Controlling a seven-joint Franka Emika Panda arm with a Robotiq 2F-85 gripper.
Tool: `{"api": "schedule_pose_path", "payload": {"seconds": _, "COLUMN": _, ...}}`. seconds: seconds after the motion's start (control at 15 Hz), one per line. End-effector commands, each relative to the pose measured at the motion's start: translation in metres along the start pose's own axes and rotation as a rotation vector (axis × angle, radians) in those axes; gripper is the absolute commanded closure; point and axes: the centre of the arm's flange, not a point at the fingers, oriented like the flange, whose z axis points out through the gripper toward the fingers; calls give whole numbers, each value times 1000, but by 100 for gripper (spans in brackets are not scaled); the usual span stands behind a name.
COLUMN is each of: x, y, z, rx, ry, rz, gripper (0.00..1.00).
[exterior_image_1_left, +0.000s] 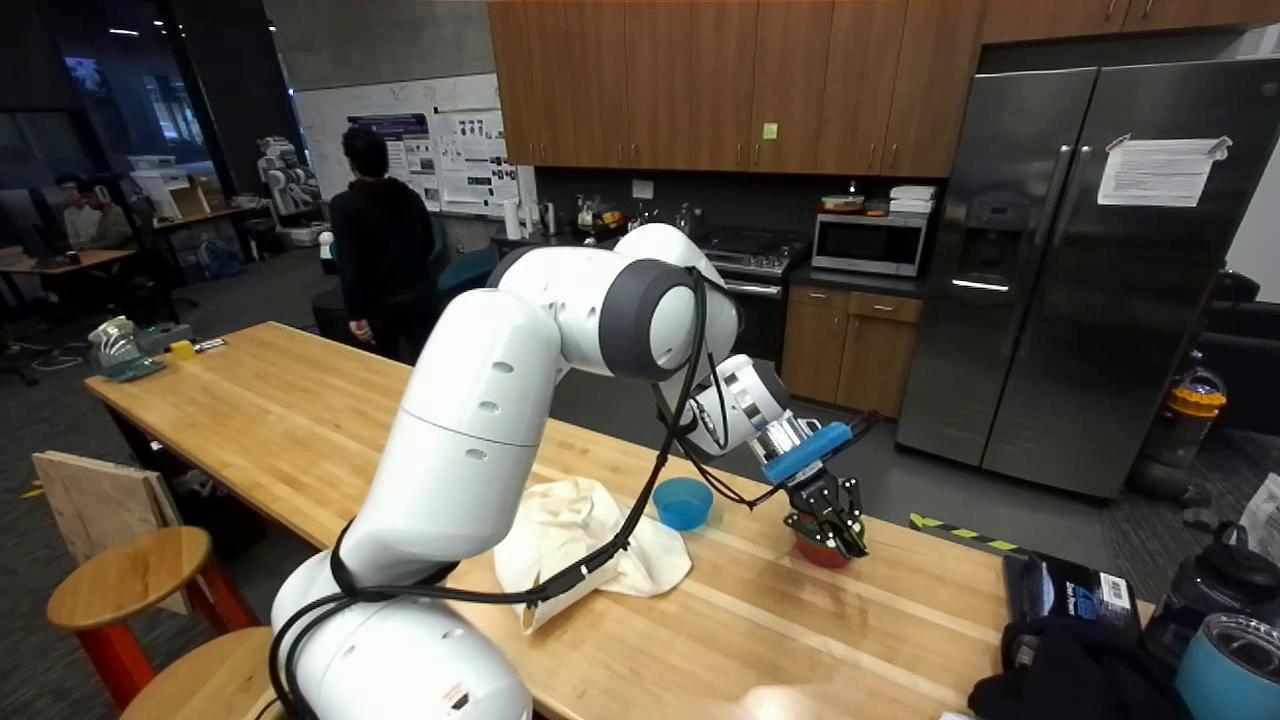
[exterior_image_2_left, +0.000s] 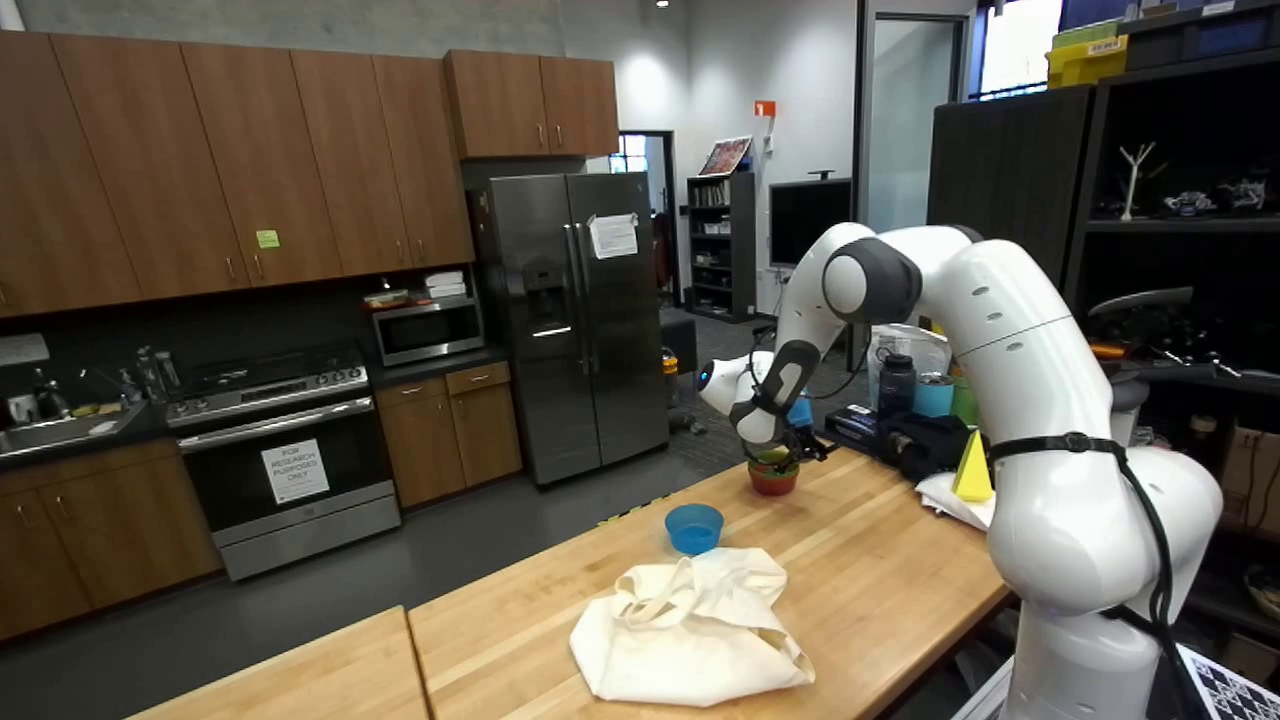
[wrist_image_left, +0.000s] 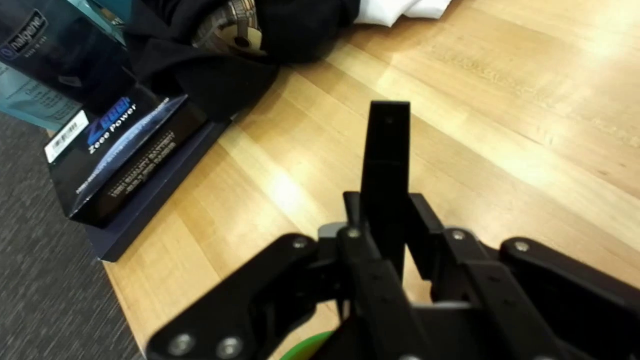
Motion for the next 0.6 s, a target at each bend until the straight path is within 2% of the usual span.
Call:
{"api": "schedule_pose_path", "payload": {"seconds": 0.0, "x": -10, "y": 4, "z": 2, "rx": 90, "ry": 90, "rz": -6, "gripper": 94}}
{"api": "schedule_pose_path", "payload": {"seconds": 0.53, "x": -18, "y": 13, "z": 6, "rx": 229, "ry": 188, "rz": 3, "gripper": 94}}
